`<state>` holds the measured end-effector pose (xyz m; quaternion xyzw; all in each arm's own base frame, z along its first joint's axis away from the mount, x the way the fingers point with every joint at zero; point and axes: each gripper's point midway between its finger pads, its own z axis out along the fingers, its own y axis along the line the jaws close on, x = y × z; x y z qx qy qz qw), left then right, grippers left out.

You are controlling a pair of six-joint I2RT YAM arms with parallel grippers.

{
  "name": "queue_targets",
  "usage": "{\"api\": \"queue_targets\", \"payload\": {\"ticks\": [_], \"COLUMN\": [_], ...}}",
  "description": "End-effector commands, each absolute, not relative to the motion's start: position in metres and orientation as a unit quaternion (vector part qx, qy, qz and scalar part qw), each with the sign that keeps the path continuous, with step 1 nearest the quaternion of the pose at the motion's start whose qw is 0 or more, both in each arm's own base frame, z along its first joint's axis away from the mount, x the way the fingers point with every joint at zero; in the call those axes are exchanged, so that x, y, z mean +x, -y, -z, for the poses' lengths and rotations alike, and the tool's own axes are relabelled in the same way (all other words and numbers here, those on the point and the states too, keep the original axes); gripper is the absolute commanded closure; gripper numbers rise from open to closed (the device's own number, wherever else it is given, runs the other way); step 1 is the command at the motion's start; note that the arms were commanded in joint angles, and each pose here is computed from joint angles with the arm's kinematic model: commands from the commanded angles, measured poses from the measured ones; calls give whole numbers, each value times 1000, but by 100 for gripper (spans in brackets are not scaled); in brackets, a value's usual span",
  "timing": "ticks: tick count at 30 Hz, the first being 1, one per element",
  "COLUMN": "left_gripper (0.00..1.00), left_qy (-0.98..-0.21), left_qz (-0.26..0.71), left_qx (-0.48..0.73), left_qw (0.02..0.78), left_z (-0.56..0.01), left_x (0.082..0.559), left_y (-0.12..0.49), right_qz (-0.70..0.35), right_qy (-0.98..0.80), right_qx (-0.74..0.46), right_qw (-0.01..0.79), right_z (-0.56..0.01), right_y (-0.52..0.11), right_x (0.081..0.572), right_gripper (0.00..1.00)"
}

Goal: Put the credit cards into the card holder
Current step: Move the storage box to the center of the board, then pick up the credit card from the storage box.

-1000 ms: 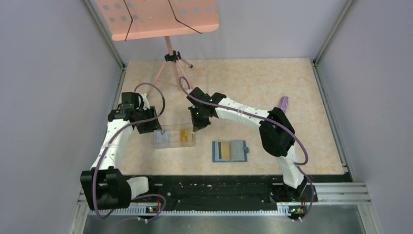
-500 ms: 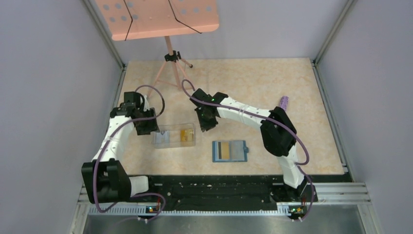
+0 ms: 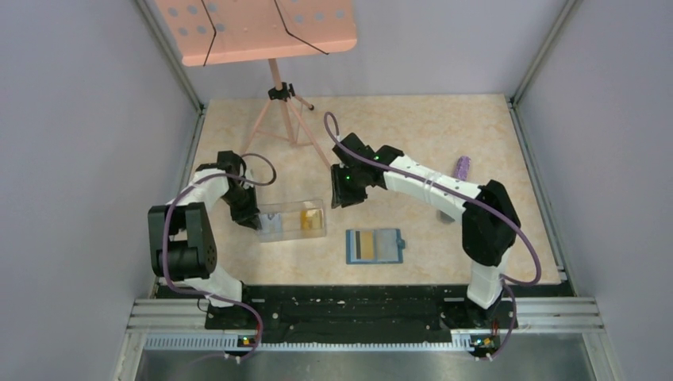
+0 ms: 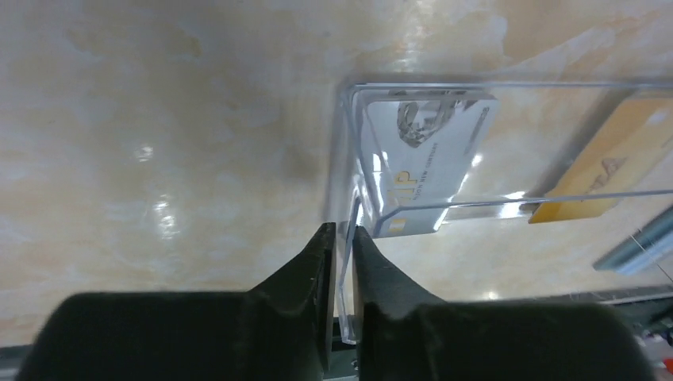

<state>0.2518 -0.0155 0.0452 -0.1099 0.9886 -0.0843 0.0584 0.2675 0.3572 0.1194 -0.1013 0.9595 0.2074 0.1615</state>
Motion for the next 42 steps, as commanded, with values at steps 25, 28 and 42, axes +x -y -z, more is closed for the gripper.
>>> {"api": "queue_targets", "payload": {"ticks": [25, 28, 42], "left_gripper": [89, 84, 74], "left_qy": [-969, -967, -955], "left_qz": [228, 238, 286], "left_qx": [-63, -56, -53], "left_qw": [70, 69, 52], "left_z": [-54, -57, -57], "left_x": [286, 281, 262], "left_y": [160, 169, 184], "right_qz": [-285, -287, -267], "right_qy": [-937, -937, -947], "right_qx": [-94, -91, -114], "right_qw": [178, 177, 138], "right_z": [-136, -132, -71], "right_y": [-377, -378, -397], "right_x": [270, 269, 278], "right_gripper": [68, 68, 77]}}
